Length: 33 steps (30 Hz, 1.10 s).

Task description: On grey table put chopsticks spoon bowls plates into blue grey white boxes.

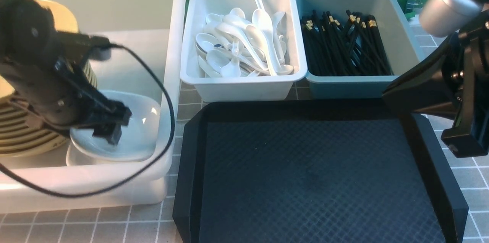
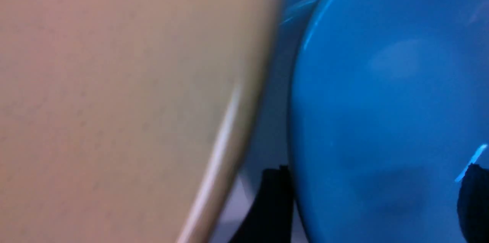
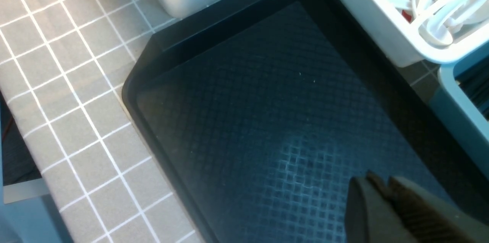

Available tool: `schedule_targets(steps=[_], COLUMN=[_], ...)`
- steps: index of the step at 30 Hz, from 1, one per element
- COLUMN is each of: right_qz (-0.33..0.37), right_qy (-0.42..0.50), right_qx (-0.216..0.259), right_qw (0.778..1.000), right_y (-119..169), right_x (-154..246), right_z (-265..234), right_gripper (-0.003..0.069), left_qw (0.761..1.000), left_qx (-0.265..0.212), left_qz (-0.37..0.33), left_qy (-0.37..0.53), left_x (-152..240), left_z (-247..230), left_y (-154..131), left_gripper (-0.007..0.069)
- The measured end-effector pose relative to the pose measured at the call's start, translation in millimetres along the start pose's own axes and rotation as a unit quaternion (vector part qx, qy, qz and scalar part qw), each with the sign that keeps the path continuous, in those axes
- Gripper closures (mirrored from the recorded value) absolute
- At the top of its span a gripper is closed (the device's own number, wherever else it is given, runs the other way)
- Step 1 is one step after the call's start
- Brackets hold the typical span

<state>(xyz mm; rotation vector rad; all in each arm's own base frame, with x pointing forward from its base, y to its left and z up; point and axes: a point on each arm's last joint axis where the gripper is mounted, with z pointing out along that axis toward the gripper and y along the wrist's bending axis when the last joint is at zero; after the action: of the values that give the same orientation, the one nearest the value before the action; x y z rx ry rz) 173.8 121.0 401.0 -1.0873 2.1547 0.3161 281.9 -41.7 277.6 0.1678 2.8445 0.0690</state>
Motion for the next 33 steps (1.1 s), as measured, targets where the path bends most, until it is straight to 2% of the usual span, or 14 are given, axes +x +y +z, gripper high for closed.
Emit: schedule_targets(steps=[4,9,11,15,16,17,18,22,26,28,29,30,31,33], right_qz=[0.0,0.0,0.0,0.0,0.0,0.0,0.0,0.002,0.008,0.009,0.011,0.012,0.017,0.022], right_qy=[0.0,0.0,0.0,0.0,0.0,-0.002,-0.006,-0.043,-0.116,-0.135,-0.172,-0.173,-0.219,-0.244], right_qx=[0.0,0.0,0.0,0.0,0.0,0.001,0.002,0.017,0.048,0.055,0.067,0.067,0.078,0.083], right_qw=[1.0,1.0,1.0,1.0,1.0,1.0,1.0,0.999,0.992,0.989,0.983,0.983,0.973,0.966], right_y=[0,0,0,0,0,0,1,3,11,13,19,19,26,30], right_x=[0,0,0,0,0,0,0,1,17,24,36,37,52,61], right_z=[0,0,0,0,0,-1,-3,-17,-35,-38,-47,-45,-55,-57], right_gripper=[0.0563,0.0563,0.0563,0.0563,0.0563,0.0563,0.0563,0.0563,0.0563,0.0563,0.0563,0.0563,0.0563,0.0561], left_qw=[0.999,0.995,0.993,0.983,0.978,0.976,0.967,0.948,0.932,0.926,0.915,0.912,0.894,0.882], left_qx=[-0.002,-0.004,-0.007,-0.017,-0.021,-0.02,-0.022,-0.021,-0.014,-0.013,-0.011,-0.011,-0.009,-0.008], left_qz=[-0.009,-0.018,-0.018,-0.012,-0.004,-0.003,0.003,0.005,-0.007,-0.009,-0.01,-0.01,-0.011,-0.011], left_qy=[-0.042,-0.095,-0.12,-0.185,-0.208,-0.218,-0.254,-0.318,-0.363,-0.377,-0.403,-0.411,-0.448,-0.471], left_x=[2,20,28,56,66,70,90,138,186,194,206,209,219,224], left_z=[-35,-75,-89,-117,-124,-126,-133,-131,-109,-105,-101,-101,-99,-99], left_y=[4,9,11,16,17,18,19,21,20,20,20,20,20,20], left_gripper=[0.008,0.0199,0.0271,0.0461,0.0527,0.0538,0.0594,0.0634,0.0636,0.0636,0.0636,0.0636,0.0636,0.0636])
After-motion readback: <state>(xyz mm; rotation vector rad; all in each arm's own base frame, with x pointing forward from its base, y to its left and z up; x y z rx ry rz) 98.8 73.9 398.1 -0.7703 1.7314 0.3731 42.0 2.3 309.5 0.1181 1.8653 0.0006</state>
